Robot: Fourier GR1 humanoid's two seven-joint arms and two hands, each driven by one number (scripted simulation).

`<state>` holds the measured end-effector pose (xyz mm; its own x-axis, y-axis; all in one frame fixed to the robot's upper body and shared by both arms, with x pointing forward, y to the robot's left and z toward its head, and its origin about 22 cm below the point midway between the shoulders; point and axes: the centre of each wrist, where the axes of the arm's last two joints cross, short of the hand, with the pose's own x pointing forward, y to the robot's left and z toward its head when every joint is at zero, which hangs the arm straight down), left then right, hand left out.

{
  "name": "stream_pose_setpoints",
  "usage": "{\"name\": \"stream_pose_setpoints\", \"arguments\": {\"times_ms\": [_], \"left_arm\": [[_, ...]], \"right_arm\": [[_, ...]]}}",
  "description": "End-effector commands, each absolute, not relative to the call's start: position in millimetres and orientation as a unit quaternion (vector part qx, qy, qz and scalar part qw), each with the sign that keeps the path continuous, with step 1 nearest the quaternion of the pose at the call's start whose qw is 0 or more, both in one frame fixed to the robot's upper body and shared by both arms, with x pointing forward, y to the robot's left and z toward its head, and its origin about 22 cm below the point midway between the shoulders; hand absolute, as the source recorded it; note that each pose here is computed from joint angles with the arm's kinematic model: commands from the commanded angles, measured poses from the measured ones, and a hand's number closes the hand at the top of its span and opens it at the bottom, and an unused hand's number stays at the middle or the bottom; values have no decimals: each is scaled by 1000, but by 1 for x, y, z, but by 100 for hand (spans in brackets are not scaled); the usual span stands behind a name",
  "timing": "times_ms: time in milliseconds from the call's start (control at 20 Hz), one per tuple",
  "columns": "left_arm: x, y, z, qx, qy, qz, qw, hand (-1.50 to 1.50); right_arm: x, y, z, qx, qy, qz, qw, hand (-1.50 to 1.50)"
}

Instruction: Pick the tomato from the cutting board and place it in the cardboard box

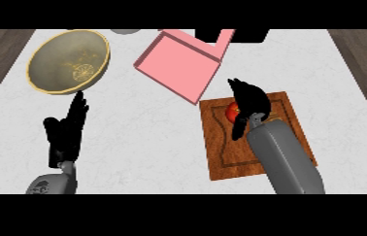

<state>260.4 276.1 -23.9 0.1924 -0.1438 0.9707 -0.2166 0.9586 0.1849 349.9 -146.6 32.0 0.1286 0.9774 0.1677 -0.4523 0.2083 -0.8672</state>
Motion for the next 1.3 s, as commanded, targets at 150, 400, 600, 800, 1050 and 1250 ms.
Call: {"name": "stream_pose_setpoints", "arguments": {"times_ms": [150, 400, 600, 800, 1050, 1250], "left_arm": [[273, 268, -19, 132, -634, 16, 762, 0], [258, 282, -40, 141, -631, 29, 762, 0], [277, 275, -17, 124, -638, 11, 760, 0], [280, 248, -21, 93, -652, -29, 752, 0], [284, 233, -22, 72, -651, -39, 755, 0], [295, 227, -10, 71, -656, -49, 750, 0]], "right_arm": [[366, -144, 12, -319, -405, 558, 650, 150], [352, -145, -3, -349, -461, 542, 610, 150], [332, -72, 14, -372, -452, 528, 616, 150], [331, -49, 29, -417, -436, 502, 619, 150], [319, -14, 48, -452, -435, 476, 616, 150], [310, 10, 64, -474, -458, 465, 591, 150]]}}
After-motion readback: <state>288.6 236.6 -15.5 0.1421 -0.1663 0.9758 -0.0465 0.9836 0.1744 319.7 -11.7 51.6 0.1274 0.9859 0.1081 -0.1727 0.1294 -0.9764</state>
